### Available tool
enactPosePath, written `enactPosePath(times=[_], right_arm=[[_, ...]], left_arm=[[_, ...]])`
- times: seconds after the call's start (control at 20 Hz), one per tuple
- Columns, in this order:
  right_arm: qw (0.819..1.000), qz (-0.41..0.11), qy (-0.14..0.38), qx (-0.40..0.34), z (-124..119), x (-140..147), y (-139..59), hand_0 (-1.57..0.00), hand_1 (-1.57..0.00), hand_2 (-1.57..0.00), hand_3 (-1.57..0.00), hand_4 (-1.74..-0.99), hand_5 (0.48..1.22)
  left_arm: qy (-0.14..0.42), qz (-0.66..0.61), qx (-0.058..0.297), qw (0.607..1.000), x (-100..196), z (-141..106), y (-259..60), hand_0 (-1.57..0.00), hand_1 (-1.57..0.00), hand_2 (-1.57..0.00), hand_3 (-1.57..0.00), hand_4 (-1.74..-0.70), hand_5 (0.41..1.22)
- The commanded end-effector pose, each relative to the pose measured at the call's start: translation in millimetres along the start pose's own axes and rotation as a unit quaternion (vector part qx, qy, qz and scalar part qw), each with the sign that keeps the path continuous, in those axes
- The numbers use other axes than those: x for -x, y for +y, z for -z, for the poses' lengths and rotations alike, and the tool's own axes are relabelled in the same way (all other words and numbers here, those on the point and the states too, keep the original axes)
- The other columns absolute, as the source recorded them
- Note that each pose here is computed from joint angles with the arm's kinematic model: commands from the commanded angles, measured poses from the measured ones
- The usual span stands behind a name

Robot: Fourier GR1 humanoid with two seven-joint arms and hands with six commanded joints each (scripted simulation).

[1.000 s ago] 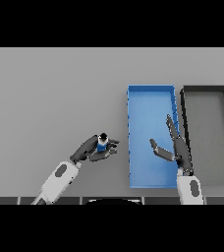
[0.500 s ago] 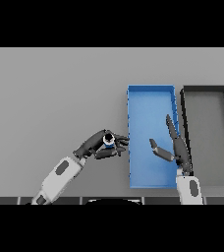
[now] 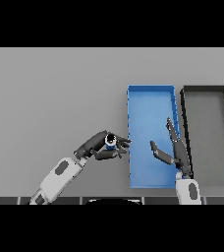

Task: Pick up the blue pipe and place it into the blue bin.

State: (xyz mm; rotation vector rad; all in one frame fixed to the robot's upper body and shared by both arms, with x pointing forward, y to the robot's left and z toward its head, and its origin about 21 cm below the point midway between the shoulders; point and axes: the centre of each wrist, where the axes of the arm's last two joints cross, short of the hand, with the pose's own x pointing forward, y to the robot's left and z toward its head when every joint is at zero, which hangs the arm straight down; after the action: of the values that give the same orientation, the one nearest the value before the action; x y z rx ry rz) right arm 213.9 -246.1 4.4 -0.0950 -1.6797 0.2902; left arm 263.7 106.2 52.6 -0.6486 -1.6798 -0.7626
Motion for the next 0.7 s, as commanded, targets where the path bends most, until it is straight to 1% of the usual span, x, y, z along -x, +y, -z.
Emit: enactPosePath(times=[0.0,0.05,0.15,0.2,0.25,0.3,0.4,0.55,0.65], right_arm=[[1.0,0.001,0.001,0.002,0.4,-1.0,-0.4,0.0,0.0,0.0,0.0,-1.192,0.628],[1.0,0.003,0.009,0.003,1.6,-0.8,-0.1,0.0,0.0,0.0,0.0,-1.209,0.623],[1.0,0.01,0.0,0.002,-1.2,-1.8,3.6,0.0,0.0,0.0,0.0,-1.197,0.618],[1.0,0.013,-0.008,0.0,-4.4,-1.3,0.6,0.0,0.0,0.0,0.0,-1.191,0.619],[0.999,0.026,-0.025,-0.009,-1.8,-7.6,-3.0,0.0,0.0,0.0,0.0,-1.195,0.61],[0.997,0.055,-0.039,-0.026,0.1,-15.9,-8.5,0.0,0.0,0.0,0.0,-1.197,0.604],[0.993,0.076,-0.053,-0.072,5.6,-36.8,-20.4,0.0,0.0,0.0,0.0,-1.203,0.573],[0.982,0.066,-0.082,-0.159,14.5,-71.7,-28.7,0.0,0.0,0.0,0.0,-1.25,0.532],[0.972,0.046,-0.091,-0.21,21.5,-93.1,-22.2,0.0,0.0,0.0,0.0,-1.274,0.518]], left_arm=[[0.005,0.0,-0.001,1.0,1.8,-0.6,-1.7,-1.57,-1.57,-1.57,-1.44,-1.73,1.22],[0.012,0.004,-0.001,1.0,1.7,2.8,-1.8,-1.57,-1.57,-1.57,-1.44,-1.73,1.22],[0.012,0.013,0.0,1.0,2.2,1.0,1.1,-1.57,-1.57,-1.57,-1.44,-1.73,1.22],[0.012,0.011,-0.001,1.0,1.4,-0.7,1.5,-1.57,-1.57,-1.57,-1.44,-1.73,1.22],[0.012,0.009,0.0,1.0,2.2,-1.1,-1.8,-1.57,-1.57,-1.57,-1.44,-1.73,1.221],[0.009,0.008,0.0,1.0,1.5,-2.3,0.4,-1.57,-1.57,-1.57,-1.44,-1.73,1.221],[0.008,0.01,0.002,1.0,-0.4,-0.2,-0.2,-1.57,-1.57,-1.57,-1.44,-1.73,1.221],[0.016,0.011,0.006,1.0,2.9,0.9,0.9,-1.57,-1.57,-1.57,-1.44,-1.73,1.221],[0.014,0.012,0.005,1.0,2.6,0.4,1.5,-1.57,-1.57,-1.57,-1.44,-1.73,1.221]])
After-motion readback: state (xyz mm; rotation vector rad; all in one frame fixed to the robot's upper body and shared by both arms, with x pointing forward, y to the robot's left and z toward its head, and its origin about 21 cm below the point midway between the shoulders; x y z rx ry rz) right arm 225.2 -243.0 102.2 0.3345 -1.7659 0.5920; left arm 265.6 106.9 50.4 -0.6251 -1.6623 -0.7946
